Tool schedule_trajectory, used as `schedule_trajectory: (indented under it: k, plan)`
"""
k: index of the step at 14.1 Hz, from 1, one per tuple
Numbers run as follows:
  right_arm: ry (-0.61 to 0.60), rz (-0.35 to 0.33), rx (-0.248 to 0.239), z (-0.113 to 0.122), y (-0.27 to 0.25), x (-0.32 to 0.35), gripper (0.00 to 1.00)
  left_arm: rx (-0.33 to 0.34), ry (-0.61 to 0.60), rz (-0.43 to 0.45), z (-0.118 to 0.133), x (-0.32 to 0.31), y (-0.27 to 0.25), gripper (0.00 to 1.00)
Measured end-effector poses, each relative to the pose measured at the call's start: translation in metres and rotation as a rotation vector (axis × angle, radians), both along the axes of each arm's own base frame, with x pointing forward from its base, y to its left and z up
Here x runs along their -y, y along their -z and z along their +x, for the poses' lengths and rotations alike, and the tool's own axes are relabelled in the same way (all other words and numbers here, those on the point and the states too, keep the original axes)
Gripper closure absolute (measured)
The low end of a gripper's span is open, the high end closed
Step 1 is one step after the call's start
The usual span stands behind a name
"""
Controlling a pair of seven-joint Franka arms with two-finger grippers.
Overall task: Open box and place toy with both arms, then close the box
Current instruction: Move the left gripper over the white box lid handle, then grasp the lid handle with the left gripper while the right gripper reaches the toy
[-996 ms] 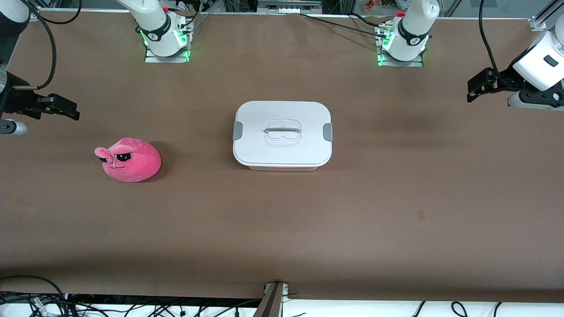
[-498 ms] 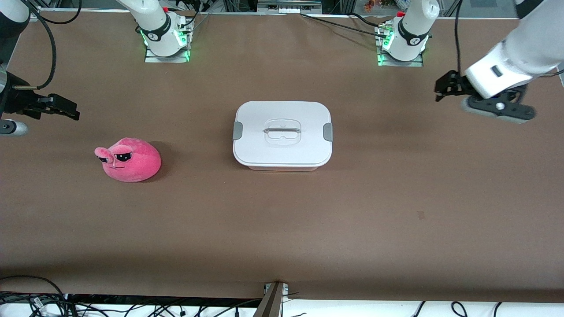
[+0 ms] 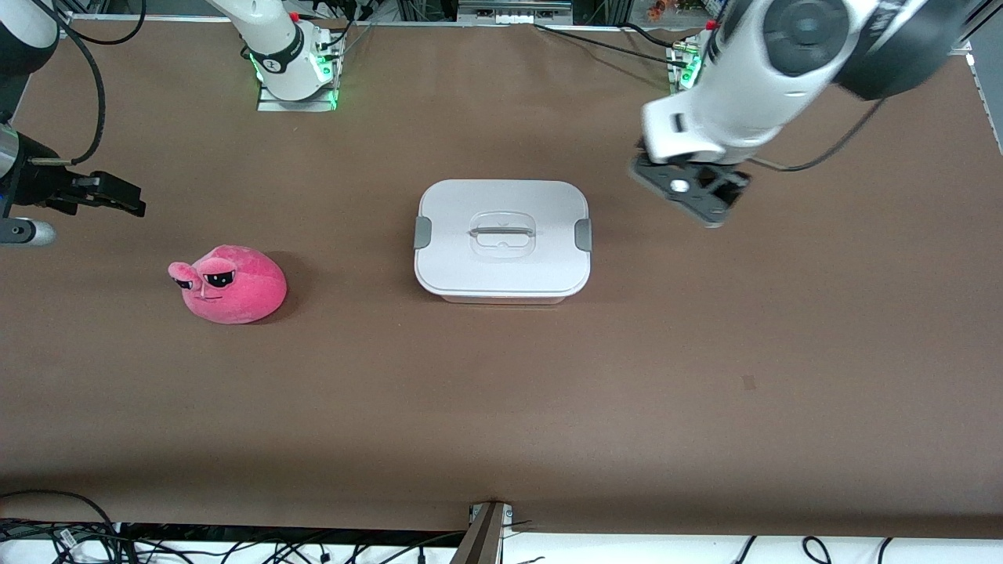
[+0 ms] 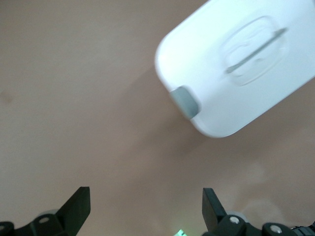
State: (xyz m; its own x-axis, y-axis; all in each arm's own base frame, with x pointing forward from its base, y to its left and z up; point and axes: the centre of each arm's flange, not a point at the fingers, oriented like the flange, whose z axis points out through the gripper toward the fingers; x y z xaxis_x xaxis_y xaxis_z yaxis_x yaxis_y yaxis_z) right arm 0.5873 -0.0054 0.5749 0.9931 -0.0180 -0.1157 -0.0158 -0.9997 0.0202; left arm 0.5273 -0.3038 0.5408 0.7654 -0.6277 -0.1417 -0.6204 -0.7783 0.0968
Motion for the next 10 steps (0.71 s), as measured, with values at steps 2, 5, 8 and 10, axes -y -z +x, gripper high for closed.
schedule_trajectory:
  k: [2,5,8,10]
  plan:
    - [0.008,-0.002,-0.021,0.005,0.013,0.003,0.0,0.014,0.063,-0.034,-0.001,0.045,0.023,0.0]
    - [0.04,-0.01,-0.08,0.019,0.051,0.026,0.0,0.04,0.145,-0.084,-0.005,0.101,0.063,0.0]
    - [0.015,-0.006,-0.138,0.031,0.092,0.036,0.0,0.093,0.273,-0.157,-0.004,0.141,0.1,0.0]
    - [0.002,-0.007,-0.177,0.038,0.126,0.036,0.0,0.085,0.357,-0.176,-0.003,0.154,0.129,0.0]
